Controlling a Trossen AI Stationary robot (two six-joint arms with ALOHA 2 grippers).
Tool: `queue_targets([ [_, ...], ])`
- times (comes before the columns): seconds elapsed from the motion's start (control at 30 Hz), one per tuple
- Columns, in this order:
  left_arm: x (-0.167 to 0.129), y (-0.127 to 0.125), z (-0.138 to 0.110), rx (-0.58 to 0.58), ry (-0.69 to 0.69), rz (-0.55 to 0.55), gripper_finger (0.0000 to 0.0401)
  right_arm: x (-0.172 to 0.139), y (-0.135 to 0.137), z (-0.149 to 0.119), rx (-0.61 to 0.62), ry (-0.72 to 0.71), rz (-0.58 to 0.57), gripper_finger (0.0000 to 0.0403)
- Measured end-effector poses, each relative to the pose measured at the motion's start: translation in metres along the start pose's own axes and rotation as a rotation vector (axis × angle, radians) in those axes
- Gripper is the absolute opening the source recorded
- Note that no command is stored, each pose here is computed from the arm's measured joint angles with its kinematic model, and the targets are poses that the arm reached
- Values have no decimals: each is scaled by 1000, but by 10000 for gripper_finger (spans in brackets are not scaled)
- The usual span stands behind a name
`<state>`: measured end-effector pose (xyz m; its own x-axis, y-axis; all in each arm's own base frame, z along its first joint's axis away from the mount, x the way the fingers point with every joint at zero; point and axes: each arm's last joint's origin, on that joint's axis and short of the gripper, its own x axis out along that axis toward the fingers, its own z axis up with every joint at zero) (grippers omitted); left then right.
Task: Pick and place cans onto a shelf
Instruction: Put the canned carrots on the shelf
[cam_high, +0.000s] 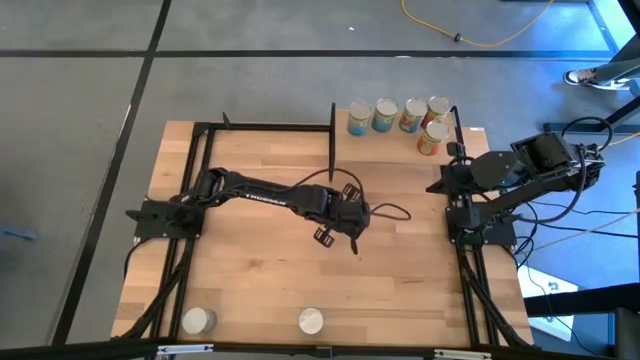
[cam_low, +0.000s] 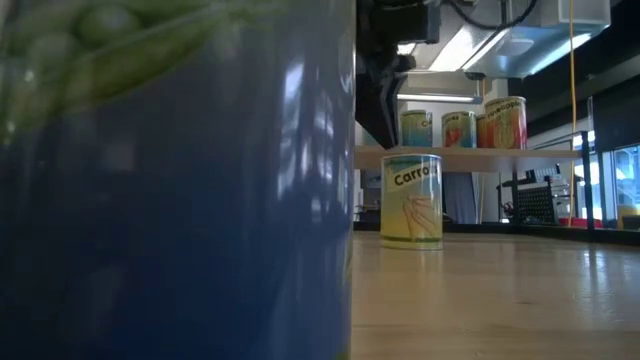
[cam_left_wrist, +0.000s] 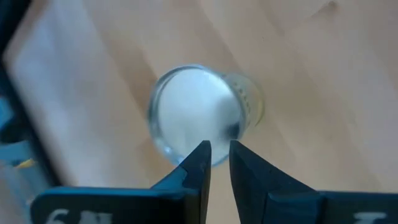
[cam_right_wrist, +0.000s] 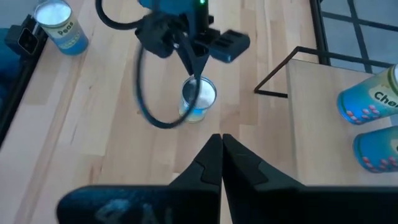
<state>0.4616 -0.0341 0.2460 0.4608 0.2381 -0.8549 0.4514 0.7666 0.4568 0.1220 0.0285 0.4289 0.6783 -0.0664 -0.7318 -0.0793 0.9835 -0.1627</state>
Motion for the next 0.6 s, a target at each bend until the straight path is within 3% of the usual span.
queue_targets([
  [0.13,-21,0,9,-3,35,73,53,0,0,0,-11,0,-11,9],
  [0.33,-57,11,12,-95,56,64,50,5,-3,1,68,6,-160,9],
  [0.6,-113,26,4,-158,34,75,40,45,9,-1,-40,151,-104,4],
])
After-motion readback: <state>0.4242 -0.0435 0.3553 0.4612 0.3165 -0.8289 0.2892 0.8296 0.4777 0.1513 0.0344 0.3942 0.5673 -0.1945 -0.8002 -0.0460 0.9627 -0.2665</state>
